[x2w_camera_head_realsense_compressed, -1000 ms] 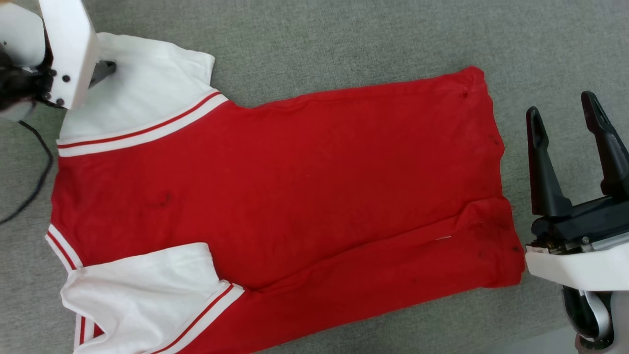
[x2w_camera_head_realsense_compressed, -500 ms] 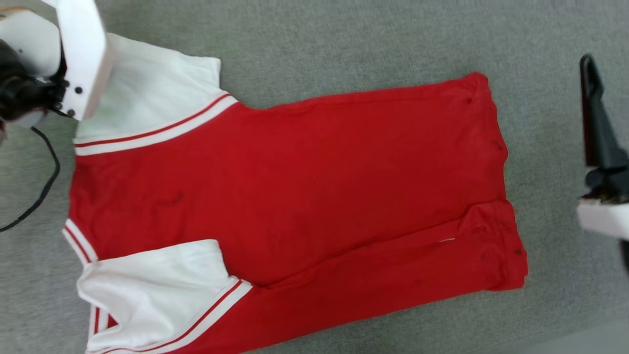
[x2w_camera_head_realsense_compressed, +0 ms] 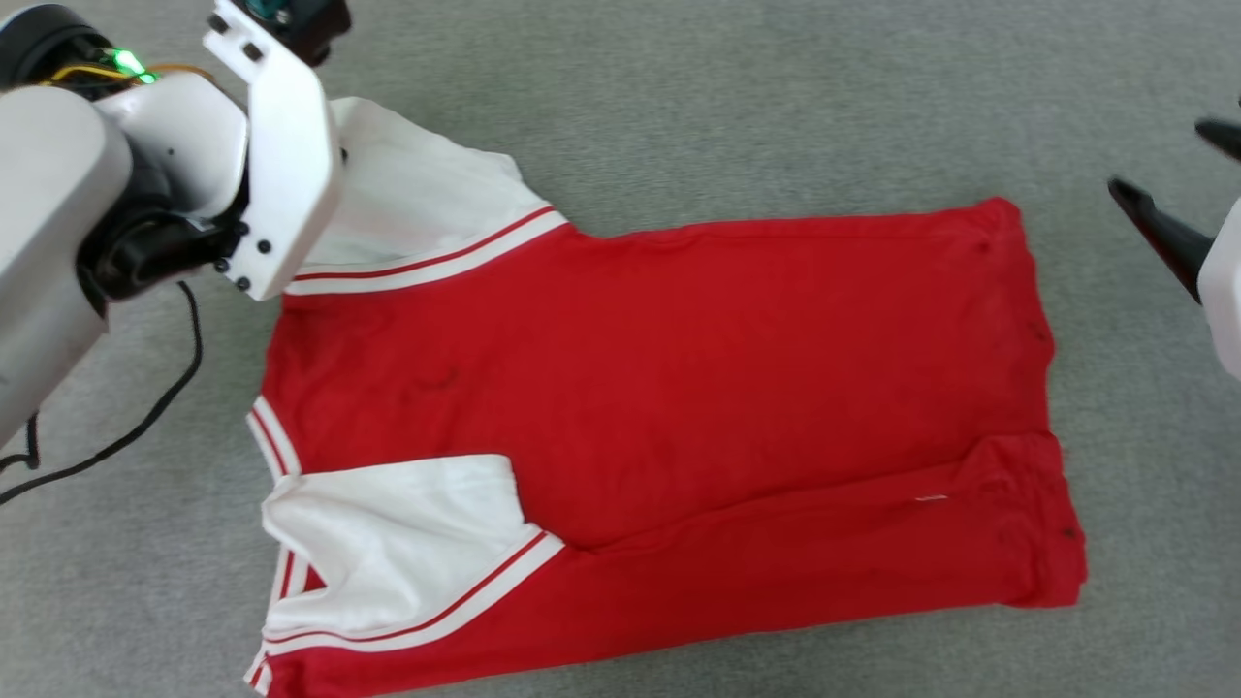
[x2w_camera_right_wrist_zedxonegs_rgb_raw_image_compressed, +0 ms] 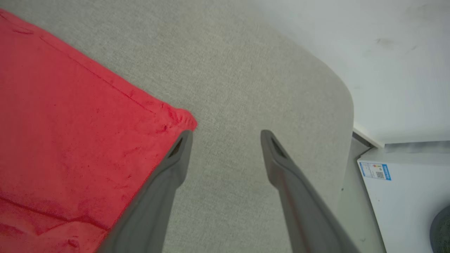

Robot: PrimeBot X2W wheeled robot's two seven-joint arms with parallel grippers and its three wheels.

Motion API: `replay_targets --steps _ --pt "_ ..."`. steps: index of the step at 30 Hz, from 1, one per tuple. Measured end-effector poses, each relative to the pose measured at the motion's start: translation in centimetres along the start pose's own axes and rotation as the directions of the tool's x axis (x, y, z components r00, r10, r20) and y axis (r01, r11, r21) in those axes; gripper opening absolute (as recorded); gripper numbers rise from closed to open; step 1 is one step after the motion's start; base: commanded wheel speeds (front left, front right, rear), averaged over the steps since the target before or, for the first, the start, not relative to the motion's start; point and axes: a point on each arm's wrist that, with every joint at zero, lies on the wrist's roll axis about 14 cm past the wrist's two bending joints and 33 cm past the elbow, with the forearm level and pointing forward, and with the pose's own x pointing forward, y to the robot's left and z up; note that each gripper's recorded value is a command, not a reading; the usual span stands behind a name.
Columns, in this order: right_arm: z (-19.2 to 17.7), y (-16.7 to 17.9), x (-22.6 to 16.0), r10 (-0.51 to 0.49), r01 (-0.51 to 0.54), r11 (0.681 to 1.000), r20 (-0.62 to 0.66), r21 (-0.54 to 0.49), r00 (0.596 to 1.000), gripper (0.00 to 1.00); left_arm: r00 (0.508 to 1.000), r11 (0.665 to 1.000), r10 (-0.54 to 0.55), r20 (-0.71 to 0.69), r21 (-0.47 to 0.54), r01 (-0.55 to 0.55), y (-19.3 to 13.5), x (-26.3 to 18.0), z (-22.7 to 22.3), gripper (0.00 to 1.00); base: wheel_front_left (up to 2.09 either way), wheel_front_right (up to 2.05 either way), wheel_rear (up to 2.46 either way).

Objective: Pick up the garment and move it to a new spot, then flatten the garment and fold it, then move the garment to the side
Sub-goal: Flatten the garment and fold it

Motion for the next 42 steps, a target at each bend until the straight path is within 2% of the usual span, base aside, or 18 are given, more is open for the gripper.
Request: replay_targets --steps 2,4,9,11,16,19,21,22,23,24,31,36,42 --pt "-1.5 0.5 0.5 0.057 -0.053 0.998 -0.134 0.031 0.989 1.0 1.0 1.0 0.003 0.007 0.014 -0.003 -0.2 -0.4 -0.1 0.0 0.0 0.0 0.0" --pt "-3.3 0.9 0.8 0.1 -0.091 0.995 -0.263 0.046 0.96 1.0 1.0 1.0 0.007 0.011 0.024 -0.007 -0.2 -0.8 -0.1 0.0 0.0 0.0 0.0" --pt "-4.8 1.0 2.6 0.175 -0.12 0.98 -0.41 0.156 0.895 1.0 1.0 0.999 -0.014 0.026 0.042 0.013 -0.8 -0.5 0.0 0.0 0.0 0.0 0.0" --pt "-5.4 1.9 3.6 0.214 -0.138 0.971 -0.443 0.197 0.871 1.0 0.999 0.999 -0.015 0.031 0.044 0.013 -0.7 -0.4 0.0 0.0 0.0 0.0 0.0" --pt "-6.1 4.7 6.5 0.295 -0.184 0.945 -0.457 0.272 0.839 1.0 0.999 0.999 -0.018 0.043 0.04 0.016 -0.3 0.0 -0.2 0.0 0.0 0.0 0.0" --pt "-8.0 6.5 7.4 0.322 -0.204 0.939 -0.503 0.276 0.802 1.0 0.999 0.999 -0.021 0.036 0.037 0.019 -0.3 0.4 -0.7 0.0 0.0 0.0 0.0" --pt "-8.6 7.0 7.7 0.326 -0.205 0.938 -0.515 0.279 0.793 1.0 0.999 0.999 -0.021 0.035 0.033 0.02 -0.2 0.5 -1.0 0.0 0.0 0.0 0.0" --pt "-8.8 7.3 7.8 0.329 -0.209 0.937 -0.513 0.278 0.793 0.75 0.999 0.999 -0.021 0.038 0.031 0.02 -0.2 0.6 -1.0 0.0 0.0 0.0 0.0" --pt "-8.9 7.4 8.0 0.33 -0.209 0.937 -0.51 0.28 0.795 0.2 0.999 0.999 -0.021 0.039 0.03 0.02 -0.1 0.6 -1.0 0.0 0.0 0.0 0.0" --pt "-8.9 7.4 8.1 0.328 -0.208 0.937 -0.497 0.281 0.803 0.0 0.999 0.999 -0.02 0.043 0.029 0.018 -0.1 0.6 -1.0 0.0 0.0 0.0 0.0" --pt "-6.9 6.8 7.8 0.303 -0.199 0.936 -0.378 0.29 0.875 0.0 0.997 1.0 -0.008 0.082 0.01 0.007 -0.2 -0.8 -0.6 0.0 0.0 0.0 0.0" --pt "-3.6 5.4 6.1 0.26 -0.199 0.946 -0.232 0.257 0.937 0.0 0.991 1.0 0.003 0.133 0.01 -0.004 -1.0 -3.3 -0.3 0.0 0.0 0.0 0.0" --pt "-3.6 5.4 2.6 0.246 -0.211 0.955 -0.165 0.207 0.955 0.0 0.987 1.0 -0.003 0.162 0.018 0.0 -3.2 -6.4 -1.4 0.0 0.0 0.0 0.0"
